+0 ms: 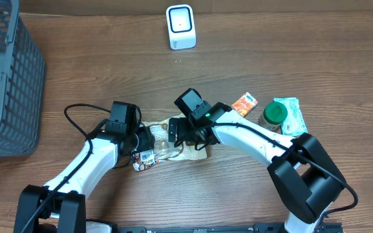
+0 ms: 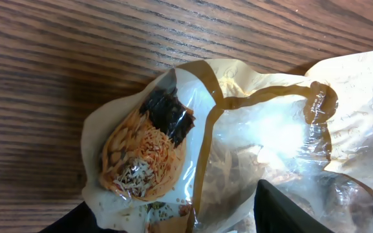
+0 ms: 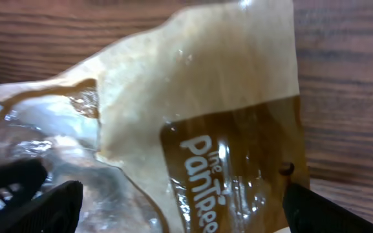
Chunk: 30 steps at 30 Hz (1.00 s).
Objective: Scan the item barcode
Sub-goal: 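Grasp the snack bag's brown label edge with the right gripper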
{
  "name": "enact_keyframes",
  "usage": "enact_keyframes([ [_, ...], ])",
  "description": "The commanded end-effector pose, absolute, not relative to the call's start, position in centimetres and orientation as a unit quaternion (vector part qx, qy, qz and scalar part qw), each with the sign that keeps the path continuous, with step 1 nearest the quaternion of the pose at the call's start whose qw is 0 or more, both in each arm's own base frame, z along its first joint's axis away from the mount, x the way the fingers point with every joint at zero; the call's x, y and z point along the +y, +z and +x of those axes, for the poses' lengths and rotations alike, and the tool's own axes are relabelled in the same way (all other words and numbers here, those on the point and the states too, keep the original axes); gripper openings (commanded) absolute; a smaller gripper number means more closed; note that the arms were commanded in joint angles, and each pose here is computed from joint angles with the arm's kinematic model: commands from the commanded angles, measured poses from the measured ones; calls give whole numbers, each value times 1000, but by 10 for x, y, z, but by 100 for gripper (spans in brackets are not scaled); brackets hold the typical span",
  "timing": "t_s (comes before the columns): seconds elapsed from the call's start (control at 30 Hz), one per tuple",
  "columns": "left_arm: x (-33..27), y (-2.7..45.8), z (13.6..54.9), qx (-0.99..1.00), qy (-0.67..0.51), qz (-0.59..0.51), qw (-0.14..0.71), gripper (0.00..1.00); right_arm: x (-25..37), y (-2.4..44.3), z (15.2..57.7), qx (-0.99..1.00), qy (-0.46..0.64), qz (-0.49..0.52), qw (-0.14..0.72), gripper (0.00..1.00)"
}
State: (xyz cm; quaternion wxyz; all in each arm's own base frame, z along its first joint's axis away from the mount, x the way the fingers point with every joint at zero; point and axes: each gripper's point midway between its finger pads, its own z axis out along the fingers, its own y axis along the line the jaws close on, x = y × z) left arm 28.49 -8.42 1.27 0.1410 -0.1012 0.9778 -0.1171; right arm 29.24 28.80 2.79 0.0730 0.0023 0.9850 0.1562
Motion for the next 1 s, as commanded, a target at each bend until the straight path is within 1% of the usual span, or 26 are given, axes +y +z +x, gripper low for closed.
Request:
enact_keyframes([
  [0.0,-87,17,292,978,-117,-87,149,56,291,49,307,981,160,-5,108,100],
  [0.27,-87,17,293,978,-117,-85,150,56,276,39,310,985,121,5,121,100],
  [0.37,-88,18,296,977,-119,-83,157,55,277,34,311,984,125,9,124,100],
  [0.63,-94,22,301,975,-133,-68,167,55,271,22,302,986,122,51,105,100],
  [0.77,-94,21,299,975,-132,-68,165,55,270,19,300,986,121,56,100,100],
  [0.87,-93,20,299,975,-132,-69,162,55,270,10,294,986,122,80,78,100],
  [0.97,-93,19,298,976,-131,-69,160,55,282,-2,283,986,146,76,36,100],
])
